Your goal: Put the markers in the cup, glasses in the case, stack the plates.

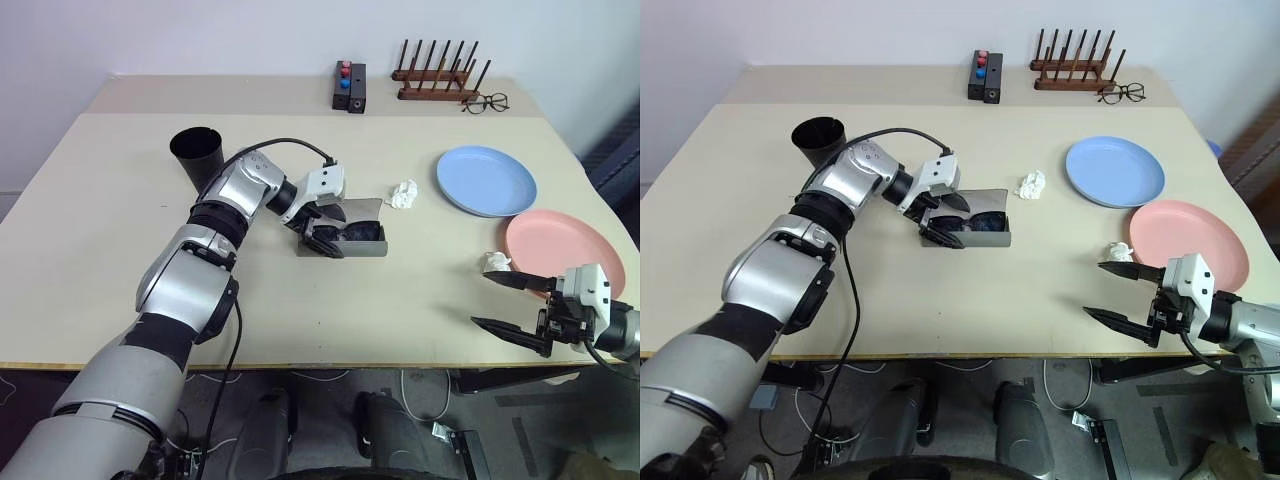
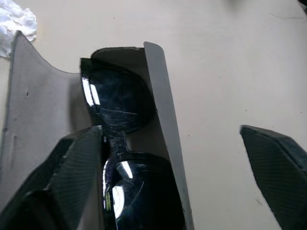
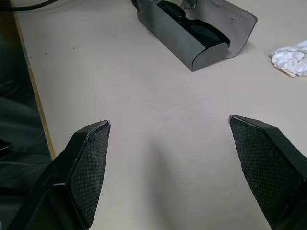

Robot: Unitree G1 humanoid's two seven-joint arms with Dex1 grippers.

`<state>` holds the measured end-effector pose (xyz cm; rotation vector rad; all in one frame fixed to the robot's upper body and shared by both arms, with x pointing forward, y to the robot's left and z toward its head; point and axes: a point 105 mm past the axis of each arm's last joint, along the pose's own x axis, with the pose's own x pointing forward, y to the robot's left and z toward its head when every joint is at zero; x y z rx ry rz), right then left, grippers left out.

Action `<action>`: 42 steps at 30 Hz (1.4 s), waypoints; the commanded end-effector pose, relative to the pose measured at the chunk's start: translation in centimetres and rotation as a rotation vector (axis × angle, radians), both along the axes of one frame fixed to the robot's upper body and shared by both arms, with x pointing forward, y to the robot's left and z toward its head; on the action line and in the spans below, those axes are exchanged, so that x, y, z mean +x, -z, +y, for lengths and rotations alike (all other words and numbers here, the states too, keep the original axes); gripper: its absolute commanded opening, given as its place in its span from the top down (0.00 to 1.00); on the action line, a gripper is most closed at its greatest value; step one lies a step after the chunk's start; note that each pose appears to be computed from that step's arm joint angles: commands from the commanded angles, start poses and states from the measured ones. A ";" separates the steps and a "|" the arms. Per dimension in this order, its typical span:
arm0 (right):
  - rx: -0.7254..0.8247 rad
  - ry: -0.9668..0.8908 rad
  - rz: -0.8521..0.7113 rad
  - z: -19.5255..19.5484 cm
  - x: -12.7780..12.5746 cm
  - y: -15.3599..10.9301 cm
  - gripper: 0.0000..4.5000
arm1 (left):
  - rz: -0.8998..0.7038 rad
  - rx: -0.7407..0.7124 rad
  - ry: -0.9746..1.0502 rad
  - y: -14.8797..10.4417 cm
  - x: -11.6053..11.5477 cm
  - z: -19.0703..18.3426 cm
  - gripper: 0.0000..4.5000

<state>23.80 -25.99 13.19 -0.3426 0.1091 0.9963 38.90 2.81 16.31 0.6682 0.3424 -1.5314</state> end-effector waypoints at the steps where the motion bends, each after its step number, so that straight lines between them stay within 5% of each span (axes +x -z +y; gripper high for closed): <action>1: 0.012 -0.010 -0.055 0.4 0.3 -1.3 0.10 | -0.086 -0.139 -0.019 -4.4 0.7 -0.8 0.15; 9: 0.026 -0.006 -0.072 0.5 0.9 -1.6 0.10 | -0.205 -0.261 -0.196 -7.8 2.8 -0.7 0.99; 13: 0.028 -0.009 -0.078 0.6 1.2 -1.8 0.10 | -0.336 -0.205 -0.358 -7.3 4.9 -0.3 0.99; 17: 0.031 -0.011 -0.084 0.7 1.4 -1.8 0.10 | -0.471 0.069 -0.376 -3.8 5.9 0.5 0.99; 22: 0.039 -0.013 -0.088 1.0 1.3 -1.8 0.10 | -0.504 0.216 -0.384 -0.8 6.2 1.5 0.99; 34: 0.046 0.028 -0.062 0.5 1.0 -1.4 0.10 | -0.486 0.317 -0.054 2.3 3.1 4.0 0.99; 39: 0.211 0.217 -0.029 -0.6 2.7 -1.8 0.10 | -0.470 0.323 -0.050 4.6 2.4 4.1 0.99; 42: 0.279 0.406 -0.073 -2.3 4.0 -2.9 0.10 | -0.540 0.213 -0.148 2.8 3.5 3.3 0.99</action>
